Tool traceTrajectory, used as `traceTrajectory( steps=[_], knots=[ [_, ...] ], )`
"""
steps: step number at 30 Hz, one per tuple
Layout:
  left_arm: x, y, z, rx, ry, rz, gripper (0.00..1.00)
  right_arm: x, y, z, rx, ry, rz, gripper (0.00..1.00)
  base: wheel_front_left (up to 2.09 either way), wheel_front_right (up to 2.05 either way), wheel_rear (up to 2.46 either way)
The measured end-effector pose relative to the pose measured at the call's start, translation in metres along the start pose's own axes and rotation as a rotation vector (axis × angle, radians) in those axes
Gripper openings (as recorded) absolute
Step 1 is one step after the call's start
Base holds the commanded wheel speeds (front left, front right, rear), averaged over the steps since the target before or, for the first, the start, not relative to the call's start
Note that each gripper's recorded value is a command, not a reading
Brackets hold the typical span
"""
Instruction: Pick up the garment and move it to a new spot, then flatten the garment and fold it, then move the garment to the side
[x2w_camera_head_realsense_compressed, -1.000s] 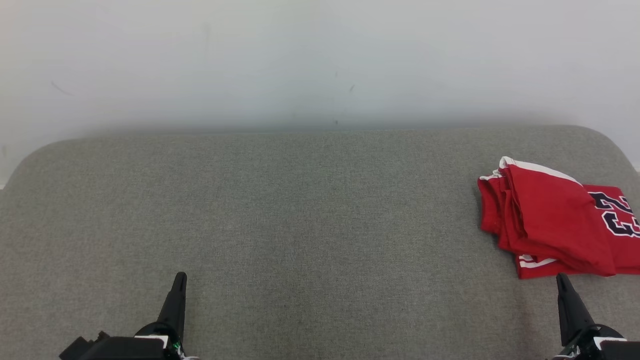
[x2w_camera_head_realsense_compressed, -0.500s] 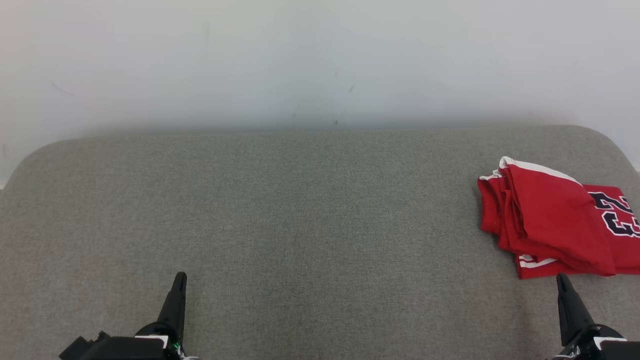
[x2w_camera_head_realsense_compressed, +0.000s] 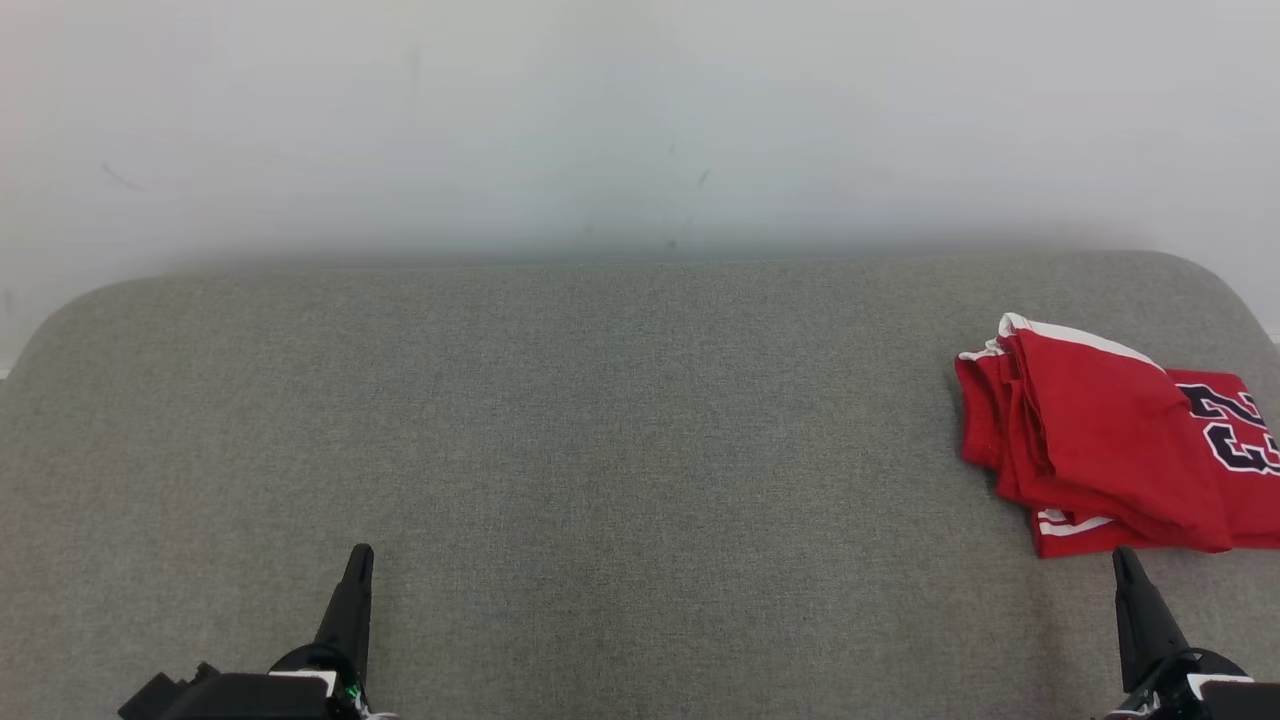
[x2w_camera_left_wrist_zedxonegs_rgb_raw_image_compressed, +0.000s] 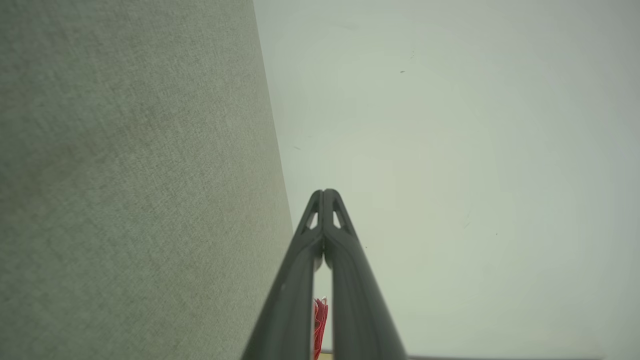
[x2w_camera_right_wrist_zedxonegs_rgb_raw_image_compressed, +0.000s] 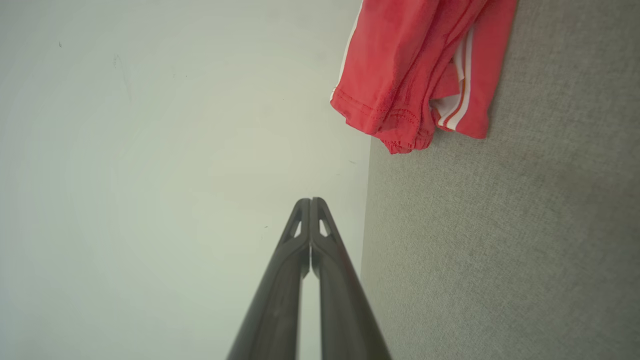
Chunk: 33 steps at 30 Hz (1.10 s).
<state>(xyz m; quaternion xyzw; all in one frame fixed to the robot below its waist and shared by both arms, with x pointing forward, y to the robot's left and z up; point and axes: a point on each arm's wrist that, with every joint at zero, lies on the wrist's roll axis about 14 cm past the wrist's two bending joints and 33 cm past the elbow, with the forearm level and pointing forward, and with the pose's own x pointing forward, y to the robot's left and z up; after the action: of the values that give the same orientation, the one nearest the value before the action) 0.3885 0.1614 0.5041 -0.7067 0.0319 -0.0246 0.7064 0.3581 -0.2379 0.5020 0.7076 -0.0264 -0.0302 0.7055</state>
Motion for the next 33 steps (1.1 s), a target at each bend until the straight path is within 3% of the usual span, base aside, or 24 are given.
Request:
traceTrajectory(
  steps=[33],
  knots=[
    [0.0, -0.0001, -0.0001, 0.0, 0.0, 0.0, 0.0, 0.0, 0.0, -0.0001, 0.0, 0.0, 0.0, 0.0, 0.0, 0.0, 0.0]
  ],
)
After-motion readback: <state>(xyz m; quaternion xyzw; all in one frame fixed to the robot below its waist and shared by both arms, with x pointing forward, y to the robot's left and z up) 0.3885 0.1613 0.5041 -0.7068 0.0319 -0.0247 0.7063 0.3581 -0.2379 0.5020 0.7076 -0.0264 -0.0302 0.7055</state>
